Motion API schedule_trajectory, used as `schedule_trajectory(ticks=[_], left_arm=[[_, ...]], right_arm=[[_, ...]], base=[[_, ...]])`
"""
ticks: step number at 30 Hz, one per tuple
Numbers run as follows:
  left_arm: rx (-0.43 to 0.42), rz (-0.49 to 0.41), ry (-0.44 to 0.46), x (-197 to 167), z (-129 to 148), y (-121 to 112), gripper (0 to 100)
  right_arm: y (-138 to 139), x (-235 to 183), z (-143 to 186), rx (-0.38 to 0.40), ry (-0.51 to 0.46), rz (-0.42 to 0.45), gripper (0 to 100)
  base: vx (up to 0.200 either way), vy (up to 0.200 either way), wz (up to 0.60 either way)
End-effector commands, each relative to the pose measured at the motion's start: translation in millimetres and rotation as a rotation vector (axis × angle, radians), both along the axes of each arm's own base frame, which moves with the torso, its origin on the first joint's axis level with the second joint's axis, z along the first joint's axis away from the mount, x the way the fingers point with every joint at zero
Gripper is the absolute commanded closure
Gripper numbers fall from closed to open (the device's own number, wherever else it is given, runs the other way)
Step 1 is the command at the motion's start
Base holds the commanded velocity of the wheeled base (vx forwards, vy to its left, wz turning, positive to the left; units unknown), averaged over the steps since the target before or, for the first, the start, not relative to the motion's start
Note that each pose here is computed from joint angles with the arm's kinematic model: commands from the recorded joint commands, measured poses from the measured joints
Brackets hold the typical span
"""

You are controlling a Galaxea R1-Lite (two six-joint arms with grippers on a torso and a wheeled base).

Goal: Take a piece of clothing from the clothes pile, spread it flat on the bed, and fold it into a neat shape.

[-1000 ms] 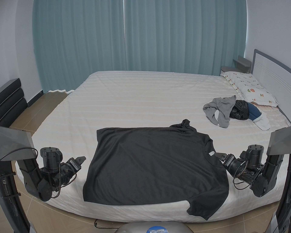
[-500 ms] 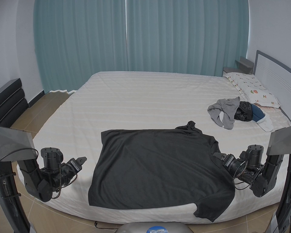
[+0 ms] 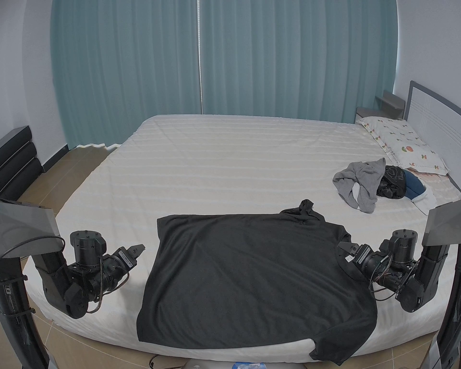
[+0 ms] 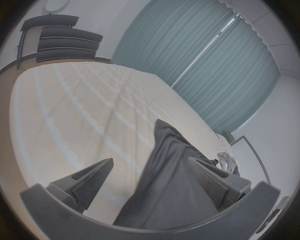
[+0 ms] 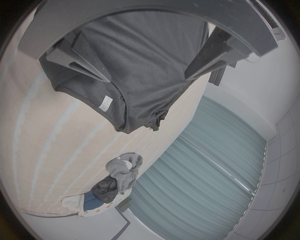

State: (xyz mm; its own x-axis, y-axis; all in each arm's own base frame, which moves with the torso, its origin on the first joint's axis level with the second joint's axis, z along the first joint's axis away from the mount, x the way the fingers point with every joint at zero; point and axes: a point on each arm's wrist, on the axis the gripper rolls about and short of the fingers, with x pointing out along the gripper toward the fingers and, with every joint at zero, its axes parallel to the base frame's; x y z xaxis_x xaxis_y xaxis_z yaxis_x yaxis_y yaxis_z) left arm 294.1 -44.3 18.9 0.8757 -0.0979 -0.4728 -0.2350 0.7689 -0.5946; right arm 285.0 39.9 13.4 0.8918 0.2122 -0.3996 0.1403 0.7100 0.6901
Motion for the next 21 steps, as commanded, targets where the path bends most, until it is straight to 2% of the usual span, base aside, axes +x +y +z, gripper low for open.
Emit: schedule_trajectory(ticks=[1,8,12,14,18,21], left_arm=[[-0.005,-0.037,-0.046,24,4,-16,0],[-0.006,-0.041,-0.037,82,4,-28,0],[-0.005,-0.041,-0.031,106,-6,-33,0],[0.01,-0.054,-0.01,127,-20,-44,0],[-0.005,-0.064,-0.056,146,-18,-54,0],[-0.017,-0.045,-0.091,160,-21,-52,0]], right_arm=[[0,0,-1,-0.001,0.004,-0.001,0],[1,1,-3,-0.001,0.01,0.005,0],[2,0,-6,-0.003,0.019,0.008,0],[4,0,-7,-0.003,0.026,0.013,0],[4,-2,-10,-0.005,0.036,0.014,0],[6,-2,-10,-0.007,0.037,0.022,0]], base=[[0.0,0.0,0.0],[0.0,0.0,0.0],[0.0,0.0,0.0],[0.0,0.0,0.0],[0.0,0.0,0.0],[0.0,0.0,0.0]])
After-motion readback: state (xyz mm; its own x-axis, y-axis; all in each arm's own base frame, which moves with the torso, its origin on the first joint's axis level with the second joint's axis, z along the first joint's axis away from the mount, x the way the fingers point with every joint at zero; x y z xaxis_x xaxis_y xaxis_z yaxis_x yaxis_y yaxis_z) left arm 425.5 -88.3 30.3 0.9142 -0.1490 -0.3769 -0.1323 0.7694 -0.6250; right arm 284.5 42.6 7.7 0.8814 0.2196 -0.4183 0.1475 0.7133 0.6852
